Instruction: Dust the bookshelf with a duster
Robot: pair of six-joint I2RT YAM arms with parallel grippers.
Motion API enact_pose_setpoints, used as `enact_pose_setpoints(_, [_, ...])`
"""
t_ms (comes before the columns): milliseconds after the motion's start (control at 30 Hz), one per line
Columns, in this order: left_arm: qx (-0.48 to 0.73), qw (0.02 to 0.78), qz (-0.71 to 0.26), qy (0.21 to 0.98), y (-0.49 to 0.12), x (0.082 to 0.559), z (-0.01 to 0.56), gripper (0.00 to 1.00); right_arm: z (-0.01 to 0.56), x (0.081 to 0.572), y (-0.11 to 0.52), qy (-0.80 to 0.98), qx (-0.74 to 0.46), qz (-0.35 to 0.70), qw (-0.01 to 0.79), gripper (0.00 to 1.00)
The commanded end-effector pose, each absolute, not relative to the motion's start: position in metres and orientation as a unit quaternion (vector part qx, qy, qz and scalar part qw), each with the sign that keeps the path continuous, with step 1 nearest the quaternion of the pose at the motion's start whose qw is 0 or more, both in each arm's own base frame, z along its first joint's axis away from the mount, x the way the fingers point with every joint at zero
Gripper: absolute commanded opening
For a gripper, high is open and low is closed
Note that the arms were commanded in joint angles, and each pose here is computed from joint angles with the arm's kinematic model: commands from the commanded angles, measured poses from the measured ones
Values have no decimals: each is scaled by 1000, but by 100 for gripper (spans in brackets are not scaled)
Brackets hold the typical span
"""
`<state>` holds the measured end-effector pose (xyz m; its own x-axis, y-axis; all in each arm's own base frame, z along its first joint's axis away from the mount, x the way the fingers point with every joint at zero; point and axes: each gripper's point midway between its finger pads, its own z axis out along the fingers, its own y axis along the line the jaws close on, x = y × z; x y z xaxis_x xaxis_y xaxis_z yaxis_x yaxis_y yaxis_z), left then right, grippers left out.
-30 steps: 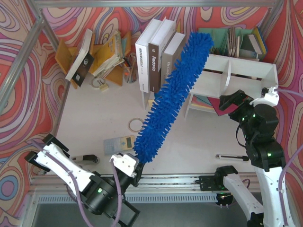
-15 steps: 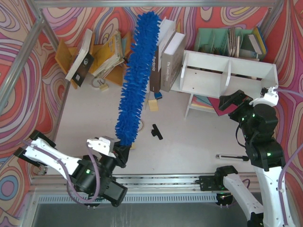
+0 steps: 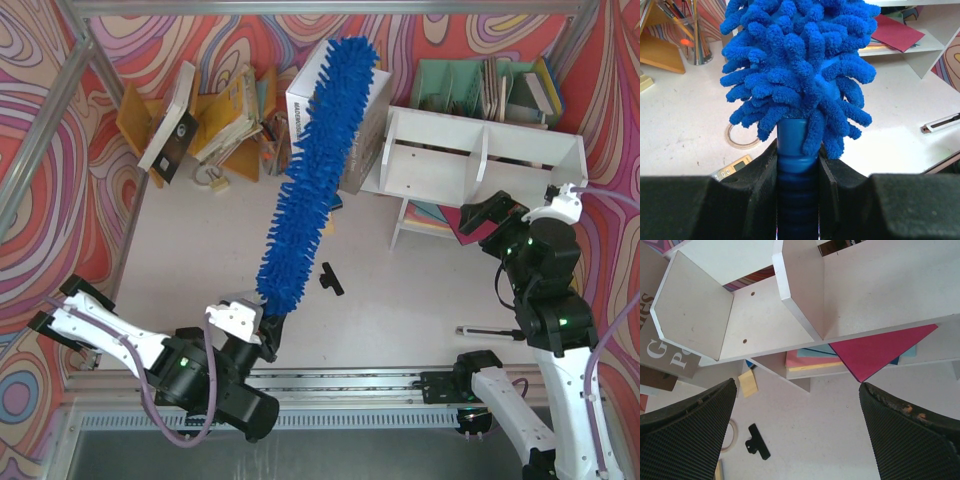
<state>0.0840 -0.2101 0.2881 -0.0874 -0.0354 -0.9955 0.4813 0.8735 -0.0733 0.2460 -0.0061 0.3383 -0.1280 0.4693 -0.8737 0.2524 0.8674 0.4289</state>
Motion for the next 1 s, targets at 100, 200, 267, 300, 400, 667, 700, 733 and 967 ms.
enact_pose_setpoints(100, [154, 690, -177, 684, -222, 82, 308, 0, 345, 248, -5, 736, 240, 97, 626, 99])
enact_pose_setpoints(200, [135, 687, -195, 687, -220, 83, 302, 0, 344, 248, -4, 737, 240, 98, 624, 99])
enact_pose_setpoints(267, [115, 686, -211, 687, -221, 83, 296, 0, 343, 249, -4, 737, 241, 99, 624, 99])
enact_pose_setpoints(300, [106, 687, -217, 686, -222, 83, 294, 0, 343, 249, -4, 737, 241, 99, 623, 99])
enact_pose_setpoints(400, [65, 697, -236, 674, -225, 83, 290, 0, 343, 249, -3, 737, 241, 100, 623, 99])
enact_pose_setpoints(667, [27, 713, -296, 635, -229, 88, 304, 0, 340, 248, -4, 741, 238, 95, 621, 99])
enact_pose_setpoints(700, [30, 717, -287, 635, -230, 90, 305, 0, 340, 248, -4, 740, 238, 94, 622, 99])
enact_pose_setpoints(733, [27, 719, -282, 635, -232, 92, 307, 0, 339, 248, -4, 741, 238, 94, 621, 99])
enact_pose_setpoints(967, [5, 717, -285, 636, -233, 103, 311, 0, 337, 249, -5, 743, 237, 92, 619, 99])
